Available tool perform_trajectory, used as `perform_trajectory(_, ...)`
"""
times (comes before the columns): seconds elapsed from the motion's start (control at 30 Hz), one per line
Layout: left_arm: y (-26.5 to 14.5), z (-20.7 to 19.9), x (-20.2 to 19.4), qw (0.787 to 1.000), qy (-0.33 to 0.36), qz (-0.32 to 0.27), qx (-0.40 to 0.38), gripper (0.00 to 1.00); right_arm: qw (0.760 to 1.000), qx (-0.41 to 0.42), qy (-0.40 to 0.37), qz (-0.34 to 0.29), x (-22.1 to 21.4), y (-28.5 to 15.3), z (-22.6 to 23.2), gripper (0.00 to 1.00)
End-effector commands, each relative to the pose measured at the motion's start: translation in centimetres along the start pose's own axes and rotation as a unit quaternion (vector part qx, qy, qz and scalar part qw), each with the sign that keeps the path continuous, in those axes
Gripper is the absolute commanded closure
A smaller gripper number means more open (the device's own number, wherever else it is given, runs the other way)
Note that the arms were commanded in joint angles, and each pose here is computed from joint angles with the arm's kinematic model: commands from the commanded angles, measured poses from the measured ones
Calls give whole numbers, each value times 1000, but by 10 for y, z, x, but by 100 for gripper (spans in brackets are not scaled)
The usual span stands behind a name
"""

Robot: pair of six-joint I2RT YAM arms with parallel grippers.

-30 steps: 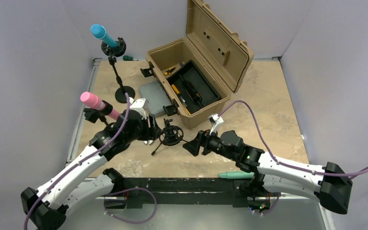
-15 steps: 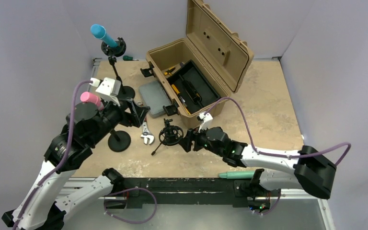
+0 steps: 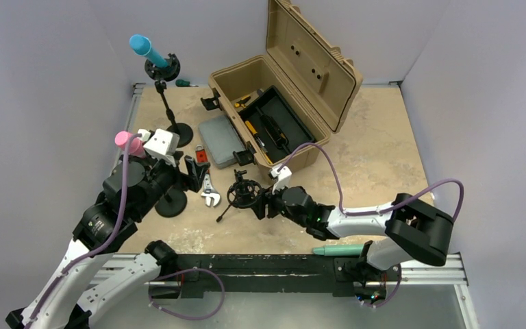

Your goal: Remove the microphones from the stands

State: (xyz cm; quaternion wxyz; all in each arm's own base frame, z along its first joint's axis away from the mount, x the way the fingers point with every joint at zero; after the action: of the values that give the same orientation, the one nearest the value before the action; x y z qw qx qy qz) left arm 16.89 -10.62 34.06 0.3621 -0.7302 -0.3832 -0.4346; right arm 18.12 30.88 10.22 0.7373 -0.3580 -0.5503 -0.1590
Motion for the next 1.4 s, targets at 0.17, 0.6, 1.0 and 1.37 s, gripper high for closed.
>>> perform_trajectory(0.17,-18,-11,32,998,-5,-51,-26,15,998,4,28,-49,33,-6,11,40)
perform_trajectory(0.6,-93,53,70,959,-72,-60,268,7,993,-25,67,-92,87,-75,-3,34)
perform_trajectory(1.0,-65,65,97,928,-40,-154,336,17,992,-1,43,-120,124,-102,2,35)
perform_trajectory(1.37,-21,83,79,911,-61,-116,391,42,988,43,24,-145,155,-119,15,35)
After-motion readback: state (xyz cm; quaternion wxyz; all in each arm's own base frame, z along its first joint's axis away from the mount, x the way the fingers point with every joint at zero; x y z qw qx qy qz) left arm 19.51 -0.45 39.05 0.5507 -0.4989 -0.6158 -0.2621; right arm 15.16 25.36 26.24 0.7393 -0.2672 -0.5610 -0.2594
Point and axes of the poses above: each gripper's point midway between its finger pads, its own y axis out along the fingers, its own z axis along the line the jaws close on, x = y × z, the point moved 4 cm from there along -y, back along the fingers, and after that the axes turned 15 degrees about -y, right-handed, at the moved point
